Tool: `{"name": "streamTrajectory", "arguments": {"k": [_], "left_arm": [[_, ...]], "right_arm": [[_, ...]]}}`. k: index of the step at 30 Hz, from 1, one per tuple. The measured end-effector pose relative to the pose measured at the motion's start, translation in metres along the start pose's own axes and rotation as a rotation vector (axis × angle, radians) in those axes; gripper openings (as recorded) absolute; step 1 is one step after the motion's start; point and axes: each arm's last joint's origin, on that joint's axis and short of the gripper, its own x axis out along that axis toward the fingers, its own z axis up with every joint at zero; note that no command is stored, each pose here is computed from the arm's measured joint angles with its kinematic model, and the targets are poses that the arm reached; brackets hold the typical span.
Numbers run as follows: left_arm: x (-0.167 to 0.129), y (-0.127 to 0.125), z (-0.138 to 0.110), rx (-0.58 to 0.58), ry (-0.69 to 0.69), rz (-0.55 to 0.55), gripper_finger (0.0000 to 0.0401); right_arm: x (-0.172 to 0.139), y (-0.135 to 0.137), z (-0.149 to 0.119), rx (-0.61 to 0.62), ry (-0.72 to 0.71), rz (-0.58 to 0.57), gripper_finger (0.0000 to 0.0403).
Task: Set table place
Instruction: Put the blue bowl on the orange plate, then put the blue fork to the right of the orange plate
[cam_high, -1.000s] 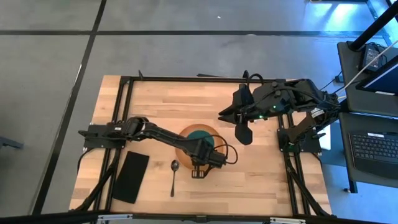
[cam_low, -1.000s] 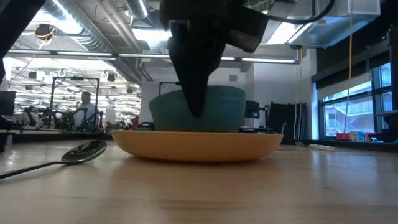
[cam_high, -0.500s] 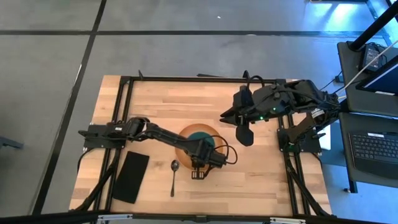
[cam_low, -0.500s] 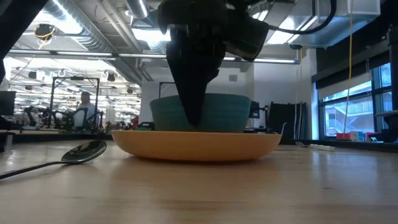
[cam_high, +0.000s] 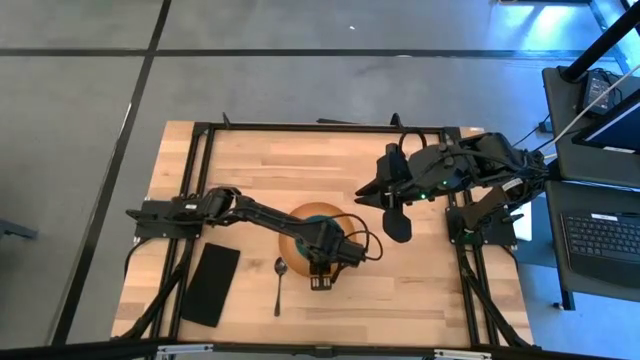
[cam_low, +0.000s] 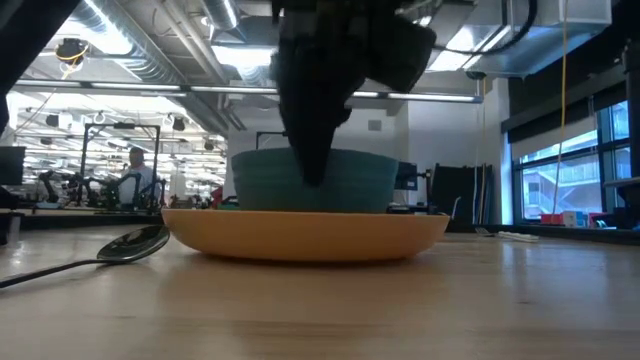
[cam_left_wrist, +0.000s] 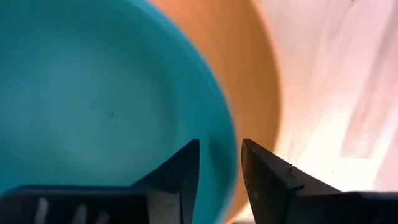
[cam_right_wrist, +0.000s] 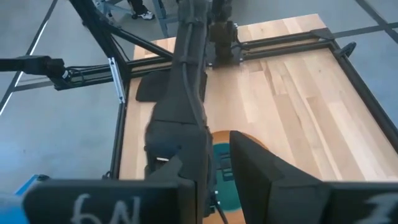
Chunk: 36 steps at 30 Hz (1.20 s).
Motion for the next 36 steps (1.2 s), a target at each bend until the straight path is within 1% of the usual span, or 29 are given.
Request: {"name": "streamTrajectory", "arguments": {"k": [3,5,7,9,11,13,16,20,22,25,27,31,36], "left_arm": [[-0.012,-0.002,0.002,-0.028,-0.022,-0.006,0.0115],[-0.023,-0.003,0.001,-0.044,-0.02,-0.004,0.0113],[-0.037,-0.003,0.001,-0.066,-0.023,-0.003,0.0109],[-0.051,-0.003,-0.002,-0.092,-0.019,-0.001,0.0105],[-0.066,-0.004,-0.003,-0.141,-0.03,-0.006,0.0101],[-0.078,-0.004,-0.005,-0.223,-0.047,-0.016,0.0096],[-0.097,-0.005,-0.013,-0.286,-0.105,-0.048,0.0088],[-0.126,-0.007,-0.027,-0.276,-0.192,-0.044,0.0078],[-0.142,-0.008,-0.037,-0.268,-0.227,-0.045,0.0074],[-0.171,-0.008,-0.054,-0.276,-0.323,-0.029,0.0067],[-0.189,-0.006,-0.066,-0.292,-0.394,-0.006,0.0062],[-0.223,0.002,-0.091,-0.346,-0.528,0.025,0.0053],[-0.255,0.013,-0.116,-0.376,-0.65,0.047,0.0042]], "right_arm": [[0.0,0.0,-0.001,-0.002,0.012,-0.006,0.0071],[-0.001,-0.002,-0.005,-0.008,0.045,-0.021,0.0071],[-0.003,-0.005,-0.01,0.005,0.087,-0.077,0.0071],[-0.009,-0.011,-0.017,0.027,0.133,-0.159,0.0071],[-0.017,-0.015,-0.024,0.077,0.162,-0.243,0.0071],[-0.022,-0.016,-0.026,0.146,0.127,-0.295,0.0071],[-0.032,-0.014,-0.032,0.181,0.106,-0.286,0.0071],[-0.045,-0.019,-0.045,0.269,0.036,-0.411,0.0071],[-0.046,-0.024,-0.053,0.337,0.002,-0.472,0.0071],[-0.045,-0.032,-0.073,0.39,0.01,-0.535,0.0071],[-0.041,-0.039,-0.087,0.448,0.016,-0.587,0.0071],[-0.025,-0.054,-0.121,0.544,0.055,-0.698,0.0071],[-0.003,-0.073,-0.161,0.609,0.112,-0.852,0.0071]]}}
